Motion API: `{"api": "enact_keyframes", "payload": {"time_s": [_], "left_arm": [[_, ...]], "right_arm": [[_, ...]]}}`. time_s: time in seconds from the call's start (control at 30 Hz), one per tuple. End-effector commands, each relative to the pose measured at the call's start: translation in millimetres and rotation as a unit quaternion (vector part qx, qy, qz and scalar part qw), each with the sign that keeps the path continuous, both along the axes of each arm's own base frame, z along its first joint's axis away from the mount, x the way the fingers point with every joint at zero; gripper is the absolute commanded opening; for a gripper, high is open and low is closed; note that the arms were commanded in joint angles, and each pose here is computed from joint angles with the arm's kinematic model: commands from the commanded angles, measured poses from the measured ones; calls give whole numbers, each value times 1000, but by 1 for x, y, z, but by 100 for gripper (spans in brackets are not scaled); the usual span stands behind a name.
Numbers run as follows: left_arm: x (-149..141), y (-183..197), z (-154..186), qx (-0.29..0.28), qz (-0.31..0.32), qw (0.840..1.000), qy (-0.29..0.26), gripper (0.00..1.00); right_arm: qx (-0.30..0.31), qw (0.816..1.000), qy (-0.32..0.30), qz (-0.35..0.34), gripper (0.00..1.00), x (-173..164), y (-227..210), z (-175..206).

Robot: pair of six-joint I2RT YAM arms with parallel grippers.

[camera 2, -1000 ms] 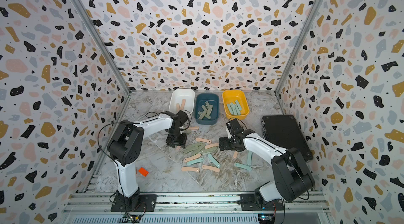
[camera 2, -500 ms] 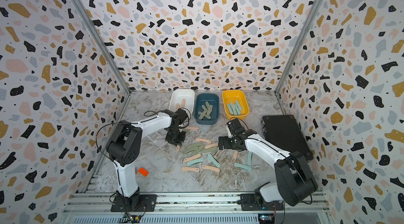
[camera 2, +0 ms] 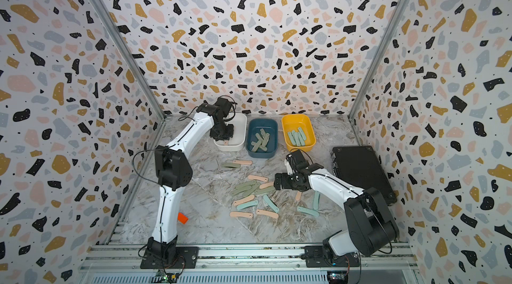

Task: Place the fruit knives into the storage box by color
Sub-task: Place the fruit knife in the storage box.

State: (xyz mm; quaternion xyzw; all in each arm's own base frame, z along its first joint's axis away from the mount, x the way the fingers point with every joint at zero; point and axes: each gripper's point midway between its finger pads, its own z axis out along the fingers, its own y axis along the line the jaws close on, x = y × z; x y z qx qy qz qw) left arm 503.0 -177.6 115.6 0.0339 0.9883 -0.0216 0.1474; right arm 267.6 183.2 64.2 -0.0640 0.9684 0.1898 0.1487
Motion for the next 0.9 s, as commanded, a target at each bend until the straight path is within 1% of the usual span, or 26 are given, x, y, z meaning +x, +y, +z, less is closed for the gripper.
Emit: {"api": "enact_keyframes", "payload": {"time_s": [0.0,0.13,0.2,0.27,0.37,0.4,0.5,0.53,0.6,0.67,0.73,0.8,0.87], "left_arm": [[3,13,-11,42,-12,999,22,16],[25,13,-31,28,-7,1000,3,19],[32,10,-38,19,-6,1000,-7,23],[37,6,-43,9,-9,1000,-11,31],[38,2,-40,-1,-13,1000,-13,47],[36,2,-35,-3,-13,1000,-13,54],[23,2,-7,-17,-10,1000,-17,67],[16,1,4,-25,-8,1000,-15,69],[-10,-3,29,-44,-11,999,-13,72],[-38,-9,53,-50,-30,998,-27,75],[-72,-20,65,-67,-62,995,-35,80],[-114,-35,62,-81,-112,990,-26,84],[-153,-49,49,-94,-161,982,-1,84]], "right_arm": [[21,1000,-6,6,100,4,10,13],[21,1000,-10,7,100,2,8,14],[28,1000,-12,8,100,2,10,16],[34,999,-13,8,100,0,11,17],[39,999,-14,8,100,-3,12,16],[37,999,-14,8,100,-4,12,16],[32,999,-16,7,100,-6,8,13],[30,999,-17,7,100,-7,8,13],[24,999,-21,6,100,-9,4,12],[16,1000,-25,6,100,-11,0,12],[11,999,-30,4,100,-15,-4,10],[8,999,-31,2,100,-20,-7,7],[8,1000,-29,-1,100,-23,-8,4]]}}
